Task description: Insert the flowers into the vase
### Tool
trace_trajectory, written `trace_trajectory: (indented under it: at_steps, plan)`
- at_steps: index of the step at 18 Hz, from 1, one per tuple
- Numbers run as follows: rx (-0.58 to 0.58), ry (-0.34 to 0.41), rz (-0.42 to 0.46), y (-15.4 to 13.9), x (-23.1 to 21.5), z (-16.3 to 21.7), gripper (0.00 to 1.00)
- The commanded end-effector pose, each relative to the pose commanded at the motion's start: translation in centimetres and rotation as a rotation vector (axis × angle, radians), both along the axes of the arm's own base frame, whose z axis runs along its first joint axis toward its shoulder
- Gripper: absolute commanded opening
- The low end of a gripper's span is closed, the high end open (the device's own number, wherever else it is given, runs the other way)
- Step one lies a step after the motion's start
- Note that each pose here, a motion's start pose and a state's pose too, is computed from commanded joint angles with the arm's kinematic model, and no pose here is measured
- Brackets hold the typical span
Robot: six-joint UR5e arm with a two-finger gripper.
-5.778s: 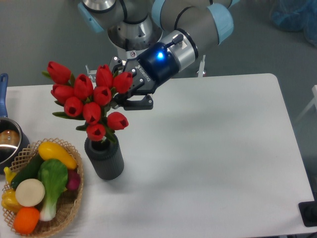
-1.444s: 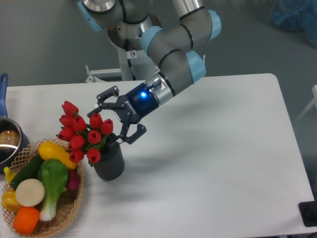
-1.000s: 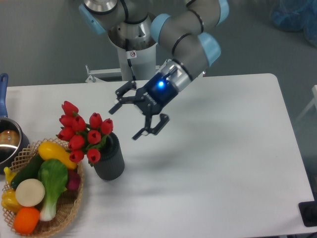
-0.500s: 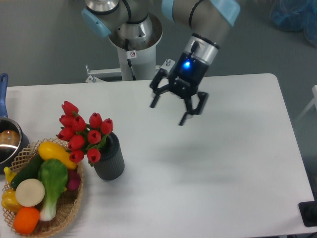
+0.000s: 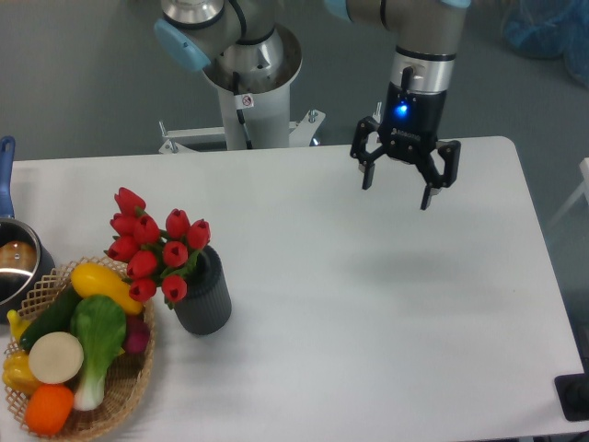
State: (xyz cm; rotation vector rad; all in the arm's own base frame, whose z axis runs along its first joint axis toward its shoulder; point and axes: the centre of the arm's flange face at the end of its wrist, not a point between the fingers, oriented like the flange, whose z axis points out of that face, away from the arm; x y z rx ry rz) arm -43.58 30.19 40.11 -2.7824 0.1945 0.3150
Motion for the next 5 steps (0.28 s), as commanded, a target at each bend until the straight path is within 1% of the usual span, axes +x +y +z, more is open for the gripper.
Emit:
trace_trajectory:
  at_steps: [5]
  plan:
    - [-0.132,0.001,0.032,-0.6,-2.1,-2.2,1.0]
